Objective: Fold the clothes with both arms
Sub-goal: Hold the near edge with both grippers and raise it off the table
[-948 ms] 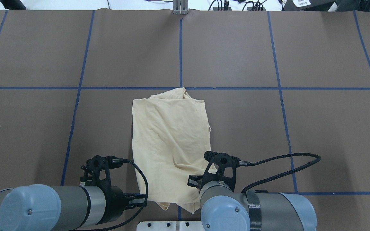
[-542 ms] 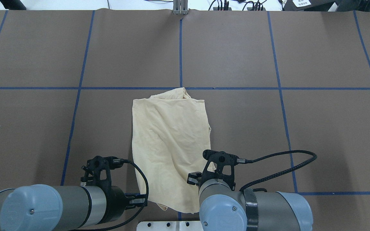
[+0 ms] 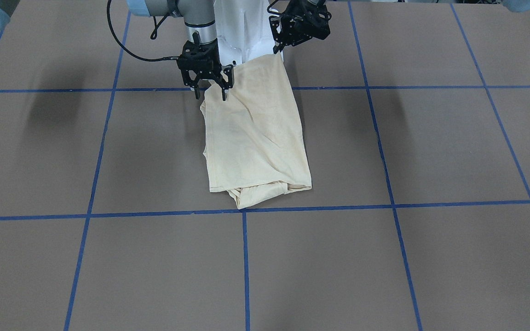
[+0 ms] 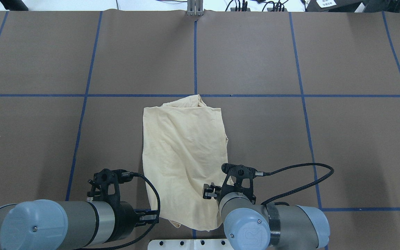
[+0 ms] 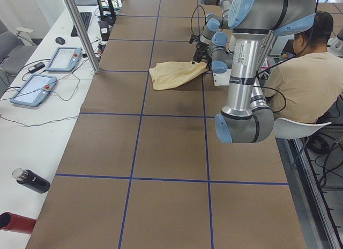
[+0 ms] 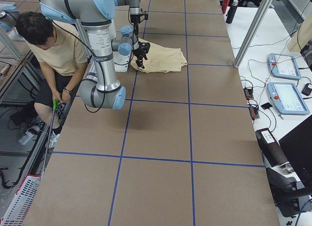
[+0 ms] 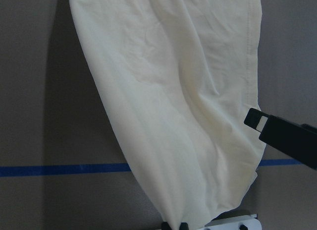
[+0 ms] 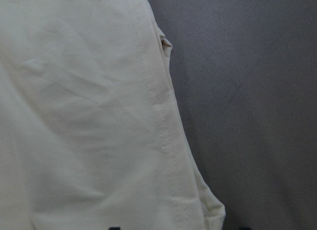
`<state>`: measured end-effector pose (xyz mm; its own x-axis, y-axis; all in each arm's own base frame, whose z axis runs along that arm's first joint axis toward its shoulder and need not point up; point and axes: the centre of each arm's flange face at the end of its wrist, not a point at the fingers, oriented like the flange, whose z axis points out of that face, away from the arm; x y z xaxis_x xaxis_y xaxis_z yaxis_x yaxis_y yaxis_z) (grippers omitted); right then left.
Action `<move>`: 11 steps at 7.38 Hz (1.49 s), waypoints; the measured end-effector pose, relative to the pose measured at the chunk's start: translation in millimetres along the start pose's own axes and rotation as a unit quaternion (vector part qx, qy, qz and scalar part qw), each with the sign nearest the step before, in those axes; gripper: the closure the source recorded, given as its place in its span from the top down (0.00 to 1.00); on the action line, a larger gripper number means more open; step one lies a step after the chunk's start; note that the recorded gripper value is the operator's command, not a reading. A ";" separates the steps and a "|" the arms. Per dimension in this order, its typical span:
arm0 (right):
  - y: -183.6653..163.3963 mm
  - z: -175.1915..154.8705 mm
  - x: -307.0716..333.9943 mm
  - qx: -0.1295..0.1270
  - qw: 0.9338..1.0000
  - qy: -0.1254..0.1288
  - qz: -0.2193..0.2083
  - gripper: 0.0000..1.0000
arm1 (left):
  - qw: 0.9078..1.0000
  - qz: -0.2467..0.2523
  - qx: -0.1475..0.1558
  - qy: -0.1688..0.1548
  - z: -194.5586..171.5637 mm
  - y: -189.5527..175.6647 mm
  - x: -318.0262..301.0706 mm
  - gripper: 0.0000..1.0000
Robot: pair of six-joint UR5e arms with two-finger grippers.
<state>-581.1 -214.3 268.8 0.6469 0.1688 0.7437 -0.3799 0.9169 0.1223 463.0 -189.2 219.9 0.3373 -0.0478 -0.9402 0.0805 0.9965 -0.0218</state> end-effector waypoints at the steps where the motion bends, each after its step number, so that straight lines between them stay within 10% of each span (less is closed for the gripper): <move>1: 2.7 6.1 0.9 0.001 1.000 0.005 -0.002 0.53 | 1.000 0.000 0.000 0.000 0.0 0.0 -0.1 0.00; 3: 4.3 8.9 0.9 0.002 1.000 0.008 -0.004 0.00 | 1.000 0.000 0.000 0.000 -0.1 0.0 0.1 0.00; 8: -6.2 -4.6 -0.4 0.007 1.000 -0.001 0.000 0.00 | 1.000 0.000 0.000 0.002 -0.9 0.0 1.8 0.00; 11: -29.1 -66.7 3.7 0.004 1.000 -0.024 0.008 0.00 | 1.000 0.001 -0.001 0.028 -25.4 0.2 14.9 0.00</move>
<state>-523.6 -216.3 224.2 0.6086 0.1668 0.7757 -0.3961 0.9110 0.1149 444.2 -187.9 197.3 0.2847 -0.0424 -0.9577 0.0772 0.9968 -0.0212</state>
